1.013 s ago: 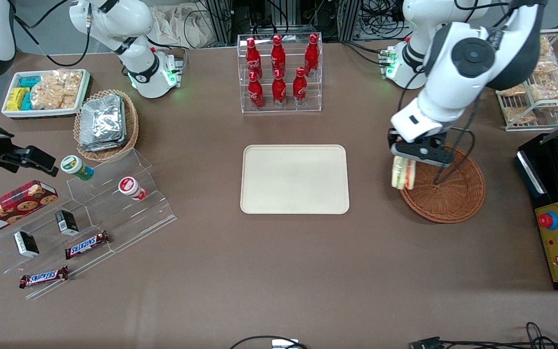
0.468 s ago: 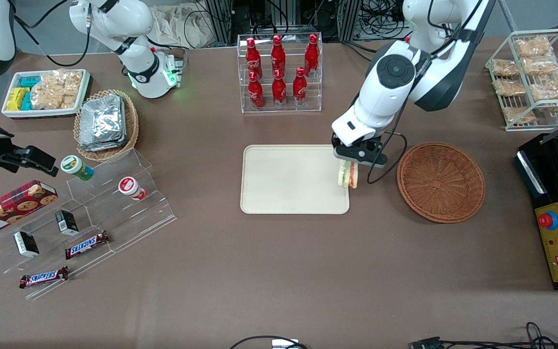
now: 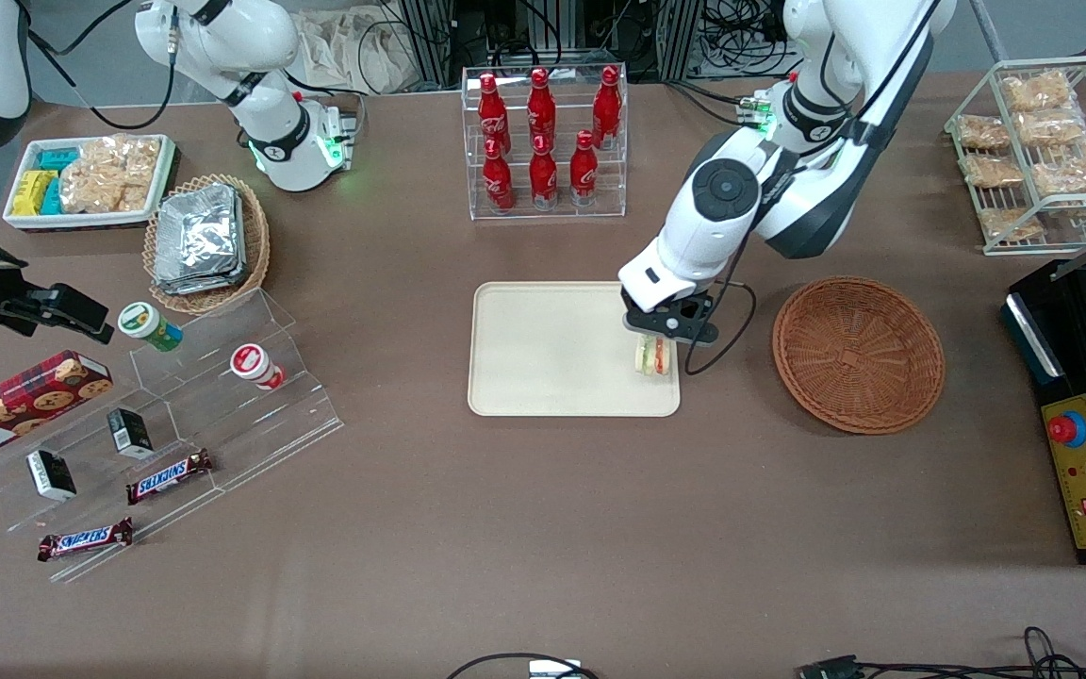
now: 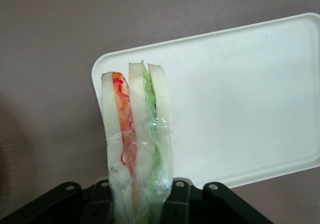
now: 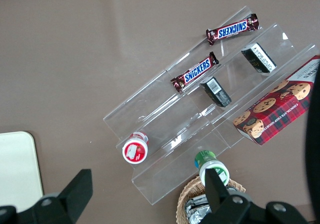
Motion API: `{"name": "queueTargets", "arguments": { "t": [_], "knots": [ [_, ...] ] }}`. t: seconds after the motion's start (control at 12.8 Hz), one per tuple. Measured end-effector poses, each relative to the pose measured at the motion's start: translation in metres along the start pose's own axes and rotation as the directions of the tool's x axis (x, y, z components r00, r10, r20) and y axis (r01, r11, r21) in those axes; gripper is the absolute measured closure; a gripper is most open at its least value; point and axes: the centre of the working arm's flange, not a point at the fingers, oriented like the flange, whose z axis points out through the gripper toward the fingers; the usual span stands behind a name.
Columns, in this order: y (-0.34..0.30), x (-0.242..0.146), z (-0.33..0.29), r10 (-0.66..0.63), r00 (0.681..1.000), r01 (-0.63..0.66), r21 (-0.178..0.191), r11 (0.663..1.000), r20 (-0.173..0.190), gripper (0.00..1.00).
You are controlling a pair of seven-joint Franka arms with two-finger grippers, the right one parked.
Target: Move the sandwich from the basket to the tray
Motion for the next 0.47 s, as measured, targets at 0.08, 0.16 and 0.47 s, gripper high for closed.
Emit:
{"name": "queueTargets", "arguments": {
  "t": [0.08,0.16,0.47],
  "knots": [
    [0.004,-0.001,0.013,-0.001,1.0,0.001,0.008,1.0,0.008,0.75],
    [0.007,-0.002,0.026,-0.002,1.0,0.002,0.012,1.0,0.015,0.75],
    [0.02,-0.007,0.065,0.008,0.999,-0.008,0.018,1.0,0.038,0.75]
  ]
}}
